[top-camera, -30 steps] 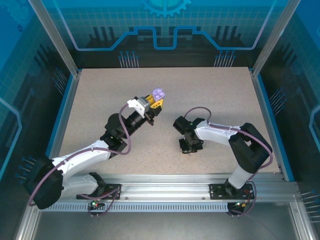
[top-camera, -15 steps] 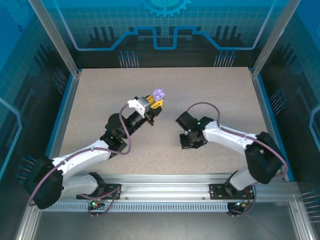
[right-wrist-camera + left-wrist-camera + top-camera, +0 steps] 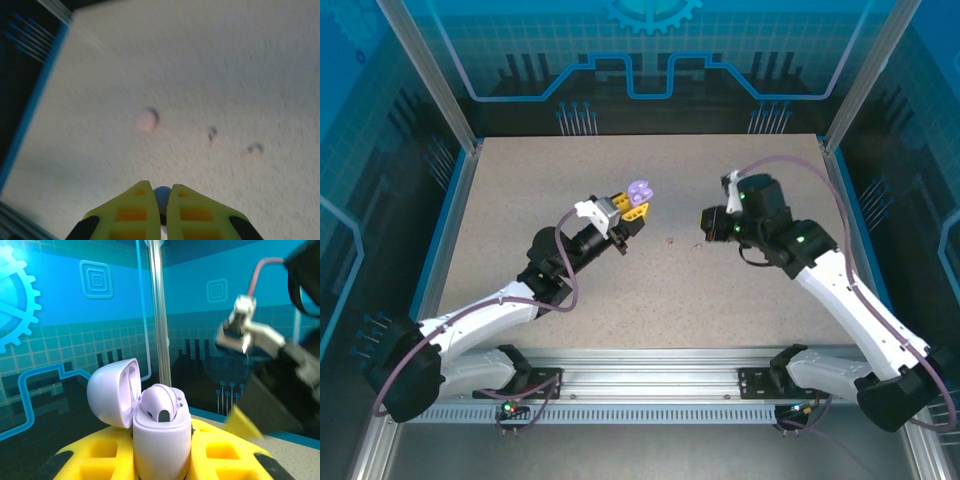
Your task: Insert the wireless bluetooth earbuds into the charging case
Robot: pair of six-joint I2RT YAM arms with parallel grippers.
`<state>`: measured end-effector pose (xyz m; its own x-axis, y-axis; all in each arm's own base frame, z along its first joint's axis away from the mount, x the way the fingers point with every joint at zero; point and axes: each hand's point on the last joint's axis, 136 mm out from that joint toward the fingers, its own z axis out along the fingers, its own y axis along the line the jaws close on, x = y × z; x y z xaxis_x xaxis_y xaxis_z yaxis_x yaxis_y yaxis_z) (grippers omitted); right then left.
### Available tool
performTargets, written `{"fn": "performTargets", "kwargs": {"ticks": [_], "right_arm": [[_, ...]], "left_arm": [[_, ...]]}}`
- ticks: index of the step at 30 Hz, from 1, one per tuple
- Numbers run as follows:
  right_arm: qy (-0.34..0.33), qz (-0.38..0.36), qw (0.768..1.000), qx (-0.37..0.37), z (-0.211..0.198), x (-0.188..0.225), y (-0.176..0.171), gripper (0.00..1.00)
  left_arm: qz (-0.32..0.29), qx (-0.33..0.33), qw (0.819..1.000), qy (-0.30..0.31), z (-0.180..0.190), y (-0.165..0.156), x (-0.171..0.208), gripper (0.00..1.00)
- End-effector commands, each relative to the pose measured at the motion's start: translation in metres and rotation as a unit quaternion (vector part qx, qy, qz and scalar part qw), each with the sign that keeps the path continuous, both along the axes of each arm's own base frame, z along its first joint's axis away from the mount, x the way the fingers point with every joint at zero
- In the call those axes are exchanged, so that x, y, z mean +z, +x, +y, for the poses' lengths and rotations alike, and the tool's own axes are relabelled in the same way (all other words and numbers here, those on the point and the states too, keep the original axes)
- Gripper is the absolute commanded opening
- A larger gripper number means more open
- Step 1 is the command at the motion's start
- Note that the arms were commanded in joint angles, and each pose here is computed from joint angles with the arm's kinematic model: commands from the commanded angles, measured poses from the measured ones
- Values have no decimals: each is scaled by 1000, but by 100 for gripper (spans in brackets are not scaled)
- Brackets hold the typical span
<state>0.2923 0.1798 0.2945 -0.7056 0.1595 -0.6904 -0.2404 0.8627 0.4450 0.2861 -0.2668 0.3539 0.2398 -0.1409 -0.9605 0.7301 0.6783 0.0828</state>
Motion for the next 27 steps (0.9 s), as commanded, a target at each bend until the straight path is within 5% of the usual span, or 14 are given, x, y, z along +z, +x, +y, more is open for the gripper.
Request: {"fn": "performTargets", "kwargs": {"ticks": [1, 12, 27], "right_arm": [[43, -94, 994, 38, 9, 66, 8, 4], [137, -241, 954, 117, 37, 171, 6, 4], [166, -286, 923, 196, 67, 161, -6, 3]], "left_arm": [[-38, -23, 999, -13, 0, -11, 32, 0], [-20, -45, 998, -26, -16, 1, 33, 0], [-6, -61, 997, -47, -31, 16, 42, 0]]}}
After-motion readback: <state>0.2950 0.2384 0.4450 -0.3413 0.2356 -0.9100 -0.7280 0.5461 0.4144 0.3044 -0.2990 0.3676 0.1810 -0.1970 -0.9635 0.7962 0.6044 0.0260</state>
